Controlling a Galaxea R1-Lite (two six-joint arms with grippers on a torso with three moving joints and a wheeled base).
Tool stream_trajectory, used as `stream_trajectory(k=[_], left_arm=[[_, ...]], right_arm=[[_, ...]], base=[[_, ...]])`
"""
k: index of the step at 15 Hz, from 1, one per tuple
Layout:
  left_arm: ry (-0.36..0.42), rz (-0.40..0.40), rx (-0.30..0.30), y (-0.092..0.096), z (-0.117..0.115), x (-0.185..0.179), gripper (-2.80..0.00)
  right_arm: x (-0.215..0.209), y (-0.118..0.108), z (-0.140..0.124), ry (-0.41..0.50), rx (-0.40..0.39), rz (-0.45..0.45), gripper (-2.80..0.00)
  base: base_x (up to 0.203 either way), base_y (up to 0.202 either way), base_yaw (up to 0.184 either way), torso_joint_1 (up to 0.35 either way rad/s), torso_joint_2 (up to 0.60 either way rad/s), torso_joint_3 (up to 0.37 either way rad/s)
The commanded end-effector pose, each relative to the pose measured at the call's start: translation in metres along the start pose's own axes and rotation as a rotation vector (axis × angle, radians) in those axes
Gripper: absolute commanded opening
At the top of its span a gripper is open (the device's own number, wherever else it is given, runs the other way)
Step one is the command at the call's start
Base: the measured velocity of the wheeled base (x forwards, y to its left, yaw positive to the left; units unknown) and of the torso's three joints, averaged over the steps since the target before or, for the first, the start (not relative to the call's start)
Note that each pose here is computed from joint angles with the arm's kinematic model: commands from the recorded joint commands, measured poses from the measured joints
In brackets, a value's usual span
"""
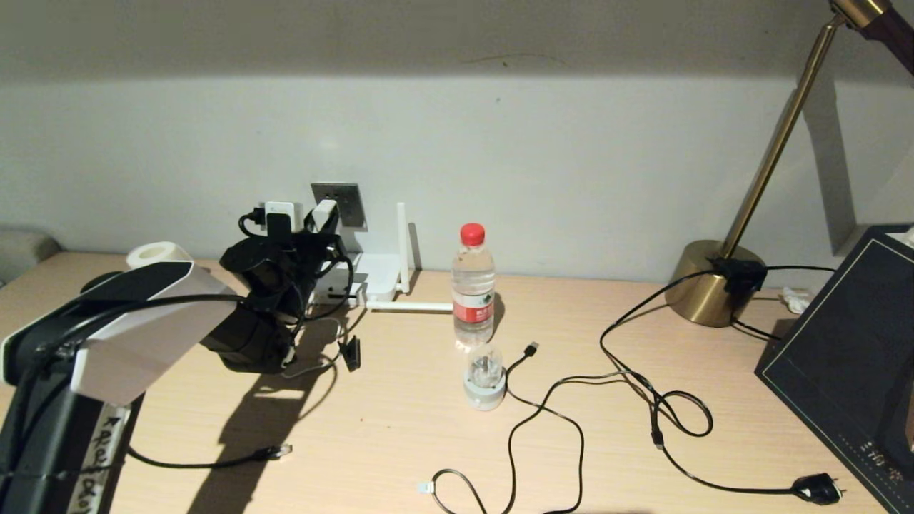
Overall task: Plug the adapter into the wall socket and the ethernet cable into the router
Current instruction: Plug plug into socket
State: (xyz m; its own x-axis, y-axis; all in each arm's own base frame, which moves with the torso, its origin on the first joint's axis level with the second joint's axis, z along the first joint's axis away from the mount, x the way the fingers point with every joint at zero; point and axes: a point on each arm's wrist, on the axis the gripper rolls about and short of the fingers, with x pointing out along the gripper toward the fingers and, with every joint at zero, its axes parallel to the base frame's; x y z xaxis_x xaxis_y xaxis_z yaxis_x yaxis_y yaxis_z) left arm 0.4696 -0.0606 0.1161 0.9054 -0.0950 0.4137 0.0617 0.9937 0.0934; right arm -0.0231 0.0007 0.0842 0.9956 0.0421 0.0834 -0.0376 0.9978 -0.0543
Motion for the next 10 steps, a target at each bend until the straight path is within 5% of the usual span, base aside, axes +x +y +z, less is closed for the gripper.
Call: stream_trajectory(k=[1,10], left_arm=[[-0.012,0.001,0.0,0.0003,0.0004,0.0001,-2.8],[-0.03,0.004,0.001,0.0013,0.0037,0.0029,-2.8]], right_arm=[[0.002,0.0004,-0.0099,0.034,0.001,0.003,-2.8],[0.002,0.0004,-0.0099,0.034,0.001,0.003,-2.8]], base=[[0.0,0.0,0.0,0.0,0.0,0.0],[0.0,0.0,0.0,0.0,0.0,0.0]])
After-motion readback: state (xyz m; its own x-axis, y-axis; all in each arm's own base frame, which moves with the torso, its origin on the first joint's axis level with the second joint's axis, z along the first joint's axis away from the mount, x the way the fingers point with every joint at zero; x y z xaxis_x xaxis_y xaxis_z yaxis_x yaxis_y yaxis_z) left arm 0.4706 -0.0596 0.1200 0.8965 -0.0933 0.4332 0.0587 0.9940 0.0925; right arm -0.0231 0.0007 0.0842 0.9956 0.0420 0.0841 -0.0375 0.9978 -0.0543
